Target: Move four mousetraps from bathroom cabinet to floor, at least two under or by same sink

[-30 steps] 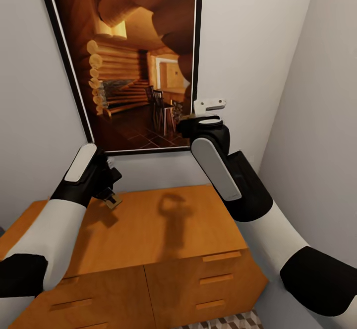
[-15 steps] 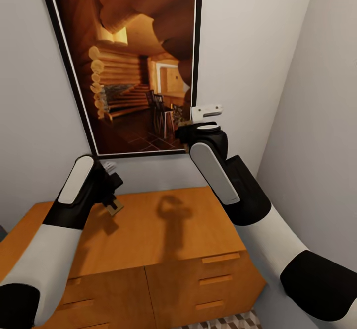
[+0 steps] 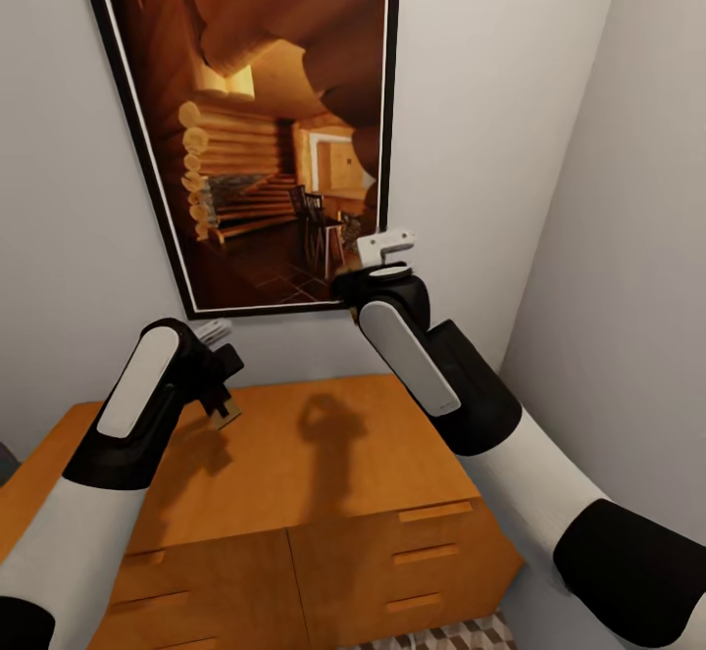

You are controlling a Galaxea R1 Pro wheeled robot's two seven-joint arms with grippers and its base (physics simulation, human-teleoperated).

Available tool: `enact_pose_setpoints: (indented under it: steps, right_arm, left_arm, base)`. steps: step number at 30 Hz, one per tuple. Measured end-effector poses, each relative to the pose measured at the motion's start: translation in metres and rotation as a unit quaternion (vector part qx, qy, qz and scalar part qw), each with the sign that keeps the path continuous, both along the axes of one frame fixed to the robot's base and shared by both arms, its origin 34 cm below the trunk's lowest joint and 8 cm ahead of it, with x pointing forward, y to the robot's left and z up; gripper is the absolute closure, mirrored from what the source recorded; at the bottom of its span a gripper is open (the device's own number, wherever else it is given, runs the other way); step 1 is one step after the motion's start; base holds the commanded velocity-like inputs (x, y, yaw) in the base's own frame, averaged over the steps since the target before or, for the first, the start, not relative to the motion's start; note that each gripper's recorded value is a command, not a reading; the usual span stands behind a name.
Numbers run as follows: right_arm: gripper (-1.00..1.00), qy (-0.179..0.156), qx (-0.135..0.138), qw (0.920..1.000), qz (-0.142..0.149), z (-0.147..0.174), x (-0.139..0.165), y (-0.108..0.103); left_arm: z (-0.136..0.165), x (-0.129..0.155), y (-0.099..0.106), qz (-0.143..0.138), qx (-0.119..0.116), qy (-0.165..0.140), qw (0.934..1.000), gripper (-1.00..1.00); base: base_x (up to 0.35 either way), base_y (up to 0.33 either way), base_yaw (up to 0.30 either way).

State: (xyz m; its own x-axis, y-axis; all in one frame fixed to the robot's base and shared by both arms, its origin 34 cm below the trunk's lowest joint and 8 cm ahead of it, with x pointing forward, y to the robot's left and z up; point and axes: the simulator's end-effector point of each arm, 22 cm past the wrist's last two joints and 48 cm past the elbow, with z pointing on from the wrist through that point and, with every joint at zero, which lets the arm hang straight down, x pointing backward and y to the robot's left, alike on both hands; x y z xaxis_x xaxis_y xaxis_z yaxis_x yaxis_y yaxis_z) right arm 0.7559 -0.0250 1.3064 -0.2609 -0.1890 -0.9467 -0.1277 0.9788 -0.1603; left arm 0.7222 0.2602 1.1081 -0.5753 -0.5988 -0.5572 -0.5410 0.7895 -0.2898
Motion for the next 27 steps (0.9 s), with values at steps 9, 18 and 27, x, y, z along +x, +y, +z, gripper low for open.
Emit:
enact_pose_setpoints:
  steps: [9, 18, 27]
  right_arm:
    - [1.0, 0.042, 0.006, 0.9989, 0.022, -0.019, -0.005, 0.013]
    - [1.0, 0.068, 0.014, 0.9971, 0.032, -0.036, -0.015, 0.018]
    - [1.0, 0.101, 0.033, 0.9932, 0.047, -0.073, -0.045, 0.025]
  left_arm:
    - [0.02, -0.006, -0.025, -0.043, 0.033, -0.021, 0.9983, 1.0]
    - [0.027, -0.013, -0.04, -0.068, 0.058, -0.025, 0.9957, 1.0]
    - [0.029, -0.02, -0.053, -0.091, 0.083, -0.023, 0.9921, 1.0]
  base:
    - [0.0, 0.0, 0.0]
    - [0.0, 0.0, 0.0]
    - [0.0, 0.0, 0.0]
